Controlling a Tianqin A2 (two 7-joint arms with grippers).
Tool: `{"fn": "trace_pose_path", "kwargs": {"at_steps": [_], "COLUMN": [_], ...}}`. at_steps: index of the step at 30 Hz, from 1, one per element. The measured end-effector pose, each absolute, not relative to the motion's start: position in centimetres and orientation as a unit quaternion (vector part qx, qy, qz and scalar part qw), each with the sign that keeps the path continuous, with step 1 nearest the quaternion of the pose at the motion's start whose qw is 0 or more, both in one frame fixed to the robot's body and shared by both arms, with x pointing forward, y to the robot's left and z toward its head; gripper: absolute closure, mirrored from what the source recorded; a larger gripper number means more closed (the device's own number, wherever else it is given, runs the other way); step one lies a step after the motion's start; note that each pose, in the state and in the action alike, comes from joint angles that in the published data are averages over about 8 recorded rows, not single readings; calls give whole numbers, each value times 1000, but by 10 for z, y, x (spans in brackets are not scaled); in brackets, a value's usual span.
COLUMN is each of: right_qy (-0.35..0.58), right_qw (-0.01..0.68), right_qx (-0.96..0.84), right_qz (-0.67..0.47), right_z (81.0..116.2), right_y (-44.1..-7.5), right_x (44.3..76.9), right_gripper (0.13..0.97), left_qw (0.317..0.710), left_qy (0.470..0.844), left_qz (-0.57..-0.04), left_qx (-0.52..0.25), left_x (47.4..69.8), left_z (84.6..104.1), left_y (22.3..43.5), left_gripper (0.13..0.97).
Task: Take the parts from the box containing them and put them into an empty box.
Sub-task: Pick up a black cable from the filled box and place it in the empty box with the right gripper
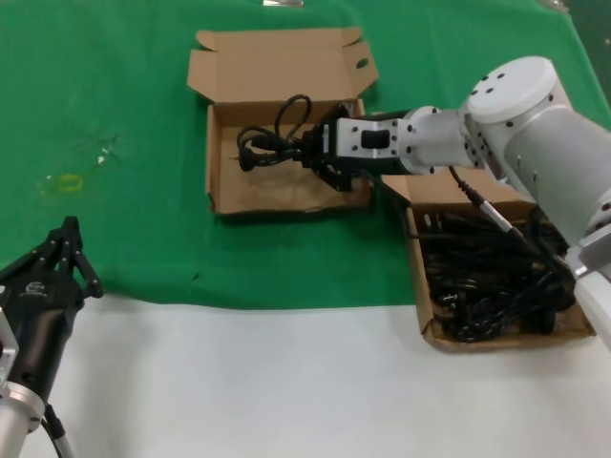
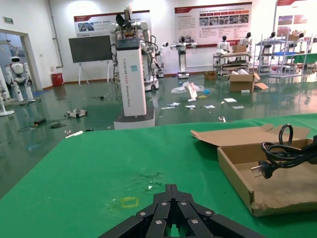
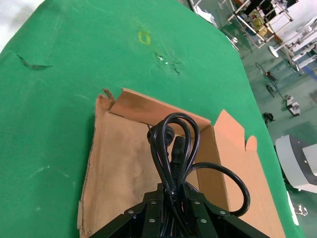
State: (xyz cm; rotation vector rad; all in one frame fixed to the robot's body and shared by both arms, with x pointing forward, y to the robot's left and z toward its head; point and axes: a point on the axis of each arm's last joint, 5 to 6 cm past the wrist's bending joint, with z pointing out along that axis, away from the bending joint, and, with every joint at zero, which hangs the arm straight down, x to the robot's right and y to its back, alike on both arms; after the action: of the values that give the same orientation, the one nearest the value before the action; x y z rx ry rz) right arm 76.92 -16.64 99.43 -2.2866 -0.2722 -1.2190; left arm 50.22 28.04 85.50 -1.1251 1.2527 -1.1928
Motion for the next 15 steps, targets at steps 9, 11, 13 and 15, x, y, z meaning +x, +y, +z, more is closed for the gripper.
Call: {"fn": "trace_pose_path", "kwargs": {"at_steps": [9,11,13,15], "right_qy": [-94,-93,-93,-93], "right_qw": [264,265,266,266], "right_qx": [-840,-839,-837,-836], "right_qz": [-464,-466,-469,-471], "right_z": [989,989,988,988], "right_y": [-166,-165,-164,-163], "right_x": [769,769,769,769], "right_gripper": [885,885,885,885], "left_qw": [513,513,513,513], "left_qy": [521,521,521,521], "left_qz": [-496,-496,-496,-496], "left_qx": [-468,-468,-468,-468], "left_x": [502,502,502,502], "left_z": [855,855,855,855], "left_y": [280,280,280,280], "left_gripper": [953,953,953,953]}}
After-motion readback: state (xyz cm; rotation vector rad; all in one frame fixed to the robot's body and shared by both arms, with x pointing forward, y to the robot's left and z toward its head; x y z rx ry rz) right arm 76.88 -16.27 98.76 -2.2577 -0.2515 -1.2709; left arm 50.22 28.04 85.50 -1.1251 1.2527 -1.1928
